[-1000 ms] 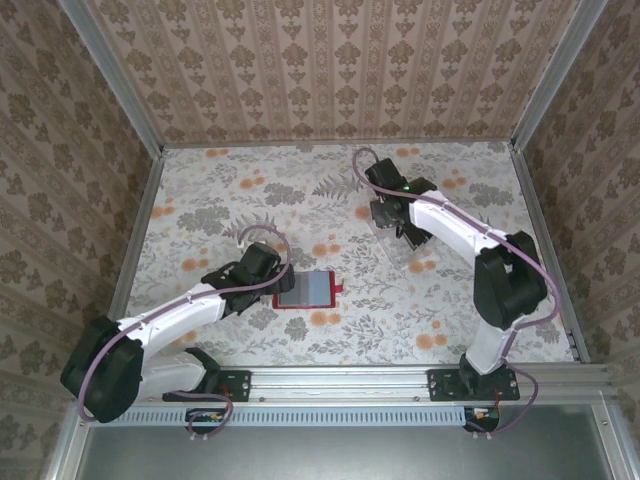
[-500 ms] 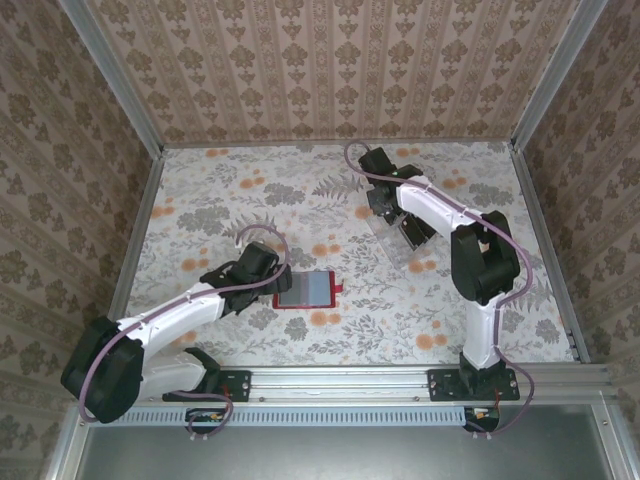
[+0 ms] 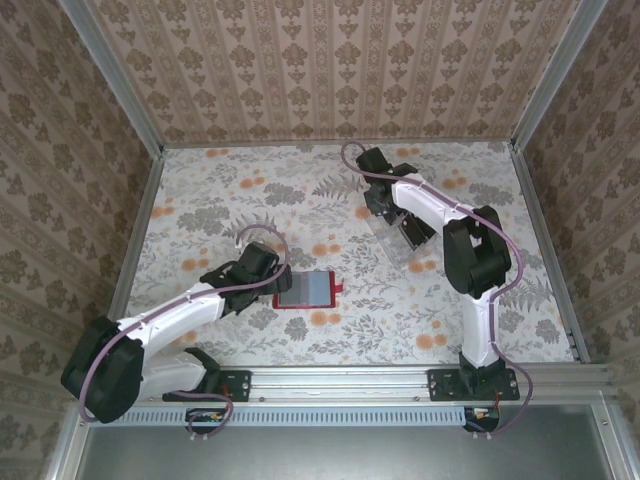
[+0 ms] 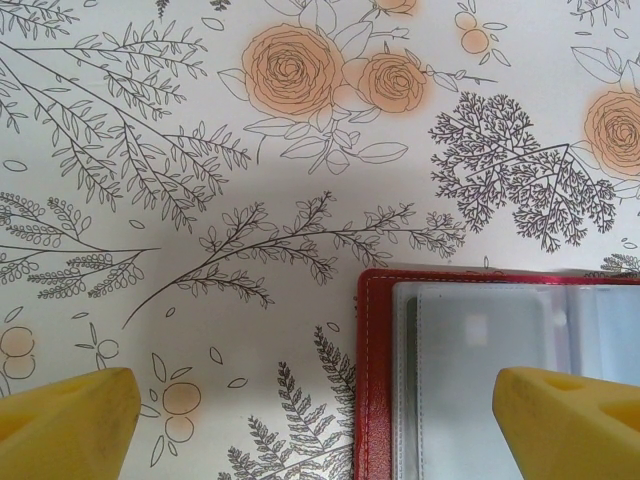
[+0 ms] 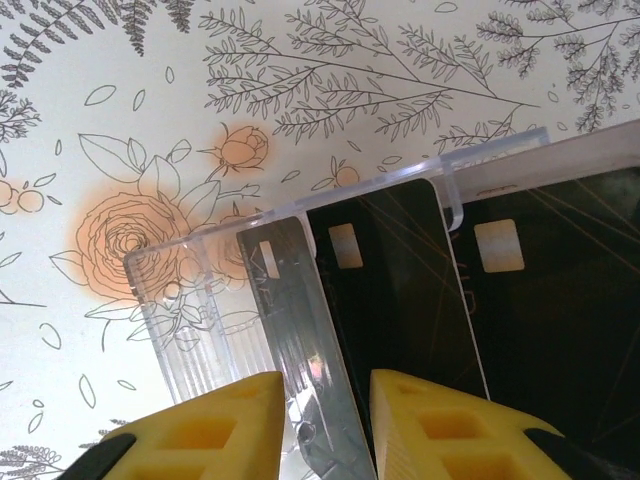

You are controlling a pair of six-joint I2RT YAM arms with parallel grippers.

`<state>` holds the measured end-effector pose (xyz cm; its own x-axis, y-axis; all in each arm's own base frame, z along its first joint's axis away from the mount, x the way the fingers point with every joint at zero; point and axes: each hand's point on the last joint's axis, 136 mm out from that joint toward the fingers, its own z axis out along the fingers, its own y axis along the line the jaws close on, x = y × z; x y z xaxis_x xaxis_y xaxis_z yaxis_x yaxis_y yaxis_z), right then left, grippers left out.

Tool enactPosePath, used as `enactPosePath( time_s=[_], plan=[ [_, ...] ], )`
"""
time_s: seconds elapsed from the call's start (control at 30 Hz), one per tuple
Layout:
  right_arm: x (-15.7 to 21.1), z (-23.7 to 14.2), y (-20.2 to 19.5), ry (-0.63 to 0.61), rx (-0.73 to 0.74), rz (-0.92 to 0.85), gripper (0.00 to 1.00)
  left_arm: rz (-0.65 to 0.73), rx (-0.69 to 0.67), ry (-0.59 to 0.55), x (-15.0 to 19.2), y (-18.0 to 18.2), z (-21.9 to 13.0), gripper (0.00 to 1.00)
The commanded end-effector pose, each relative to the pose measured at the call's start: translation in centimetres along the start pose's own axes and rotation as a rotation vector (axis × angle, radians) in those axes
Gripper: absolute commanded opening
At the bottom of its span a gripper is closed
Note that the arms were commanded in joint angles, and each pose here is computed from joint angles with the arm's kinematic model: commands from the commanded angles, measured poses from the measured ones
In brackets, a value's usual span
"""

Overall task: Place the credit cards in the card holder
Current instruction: Pick up the credit card from the storage box.

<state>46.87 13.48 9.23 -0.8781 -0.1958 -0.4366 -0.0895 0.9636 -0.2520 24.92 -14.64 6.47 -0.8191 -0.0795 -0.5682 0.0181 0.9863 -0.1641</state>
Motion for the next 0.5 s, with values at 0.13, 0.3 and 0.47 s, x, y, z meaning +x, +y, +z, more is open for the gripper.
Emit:
enactPosePath(
  time_s=[0.13, 0.3, 0.47],
  plan=[
    [0.07, -0.45, 0.1, 0.012, -0.029, -0.006, 0.24, 0.008, -0.009, 0.002, -0.32, 0.07, 0.08, 1.0],
    [-0.24, -0.91, 0.14, -0.003, -0.041, 0.0, 0.24, 0.007, -0.01, 0.003, -0.25, 0.13, 0.11, 1.0],
    [-0.13, -0.74, 0.28, 0.004, -0.049, -0.002, 0.21, 0.006, -0.01, 0.002, -0.26, 0.13, 0.11, 1.0]
  ],
)
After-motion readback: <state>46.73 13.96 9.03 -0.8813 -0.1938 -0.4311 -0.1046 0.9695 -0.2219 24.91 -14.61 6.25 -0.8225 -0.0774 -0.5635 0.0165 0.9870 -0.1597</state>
